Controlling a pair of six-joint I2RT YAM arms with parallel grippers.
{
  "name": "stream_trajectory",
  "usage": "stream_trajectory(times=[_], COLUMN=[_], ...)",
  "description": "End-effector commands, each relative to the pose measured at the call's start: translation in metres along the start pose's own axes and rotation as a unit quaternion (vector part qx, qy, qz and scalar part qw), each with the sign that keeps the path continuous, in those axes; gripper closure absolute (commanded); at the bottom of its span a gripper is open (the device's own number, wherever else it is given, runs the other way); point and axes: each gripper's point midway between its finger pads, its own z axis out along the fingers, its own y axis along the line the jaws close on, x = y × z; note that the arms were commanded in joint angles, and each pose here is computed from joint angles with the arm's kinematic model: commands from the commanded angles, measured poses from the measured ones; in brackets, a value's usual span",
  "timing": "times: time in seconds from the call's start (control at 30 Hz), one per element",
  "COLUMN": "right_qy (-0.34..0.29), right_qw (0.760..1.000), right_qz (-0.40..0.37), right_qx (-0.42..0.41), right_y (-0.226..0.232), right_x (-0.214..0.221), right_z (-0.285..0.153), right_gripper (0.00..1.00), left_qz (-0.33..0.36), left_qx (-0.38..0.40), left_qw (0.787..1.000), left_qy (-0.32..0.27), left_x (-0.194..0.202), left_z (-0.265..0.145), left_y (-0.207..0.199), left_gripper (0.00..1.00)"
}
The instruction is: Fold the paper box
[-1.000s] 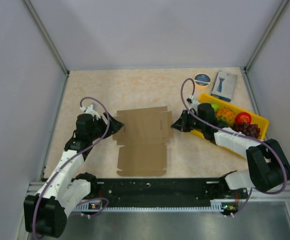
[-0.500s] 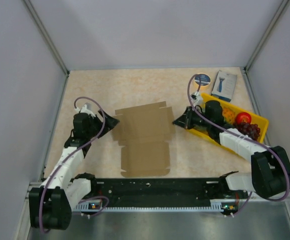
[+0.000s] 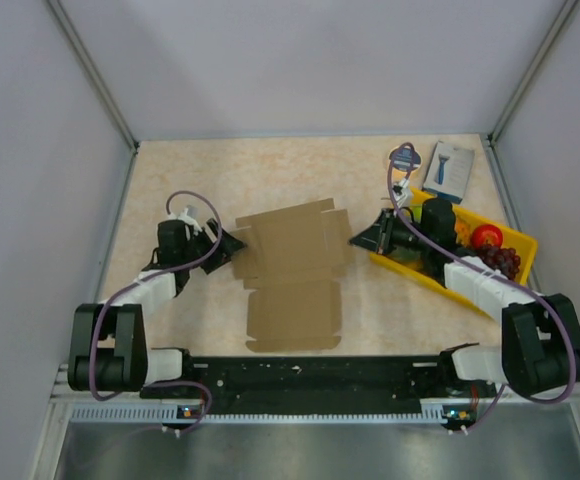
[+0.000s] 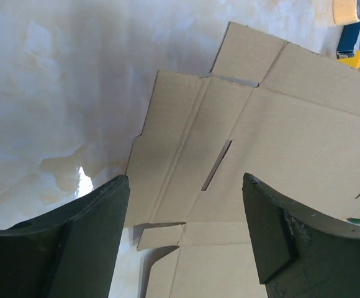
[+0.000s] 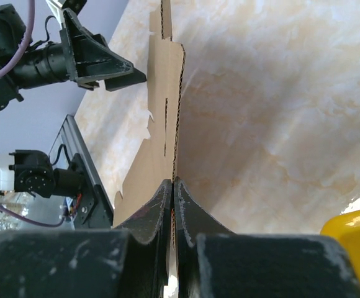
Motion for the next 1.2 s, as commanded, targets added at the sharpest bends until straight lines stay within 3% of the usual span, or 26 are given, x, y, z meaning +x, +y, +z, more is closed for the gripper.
stream_trajectory(times=[0.0, 0.37, 0.57, 0.73, 0.93, 0.97, 1.17], right_qy=[-0.017, -0.012, -0.012, -0.010, -0.007, -0.006, -0.003], right_qw=[0.999, 1.000, 0.999, 1.000, 1.000, 1.000, 0.999], right_qz=[-0.023, -0.019, -0.020, -0.020, -0.020, -0.019, -0.020], right_qx=[-0.029, -0.019, -0.022, -0.021, -0.022, -0.021, -0.027], right_y=[0.009, 0.001, 0.003, 0.003, 0.002, 0.001, 0.003], right_x=[-0.012, -0.010, -0.011, -0.011, -0.010, -0.010, -0.010], right_z=[0.001, 0.004, 0.004, 0.003, 0.004, 0.004, 0.005], right_gripper=[1.00, 1.00, 1.00, 1.00, 1.00, 1.00, 1.00], left_qz=[0.042, 0.059, 0.066, 0.068, 0.084, 0.087, 0.103], left_qx=[0.053, -0.024, -0.002, 0.094, 0.147, 0.150, 0.128], left_qw=[0.997, 0.998, 0.997, 0.993, 0.985, 0.984, 0.985], left_qy=[-0.031, -0.026, -0.037, -0.012, -0.029, -0.032, -0.052], left_x=[-0.020, -0.022, -0.030, -0.017, -0.018, -0.018, -0.027], left_z=[0.004, 0.009, 0.012, 0.014, 0.004, 0.003, -0.004], left_y=[-0.020, 0.010, 0.009, -0.014, -0.031, -0.033, -0.034], left_gripper=[0.22, 0.14, 0.11, 0.39, 0.56, 0.64, 0.77])
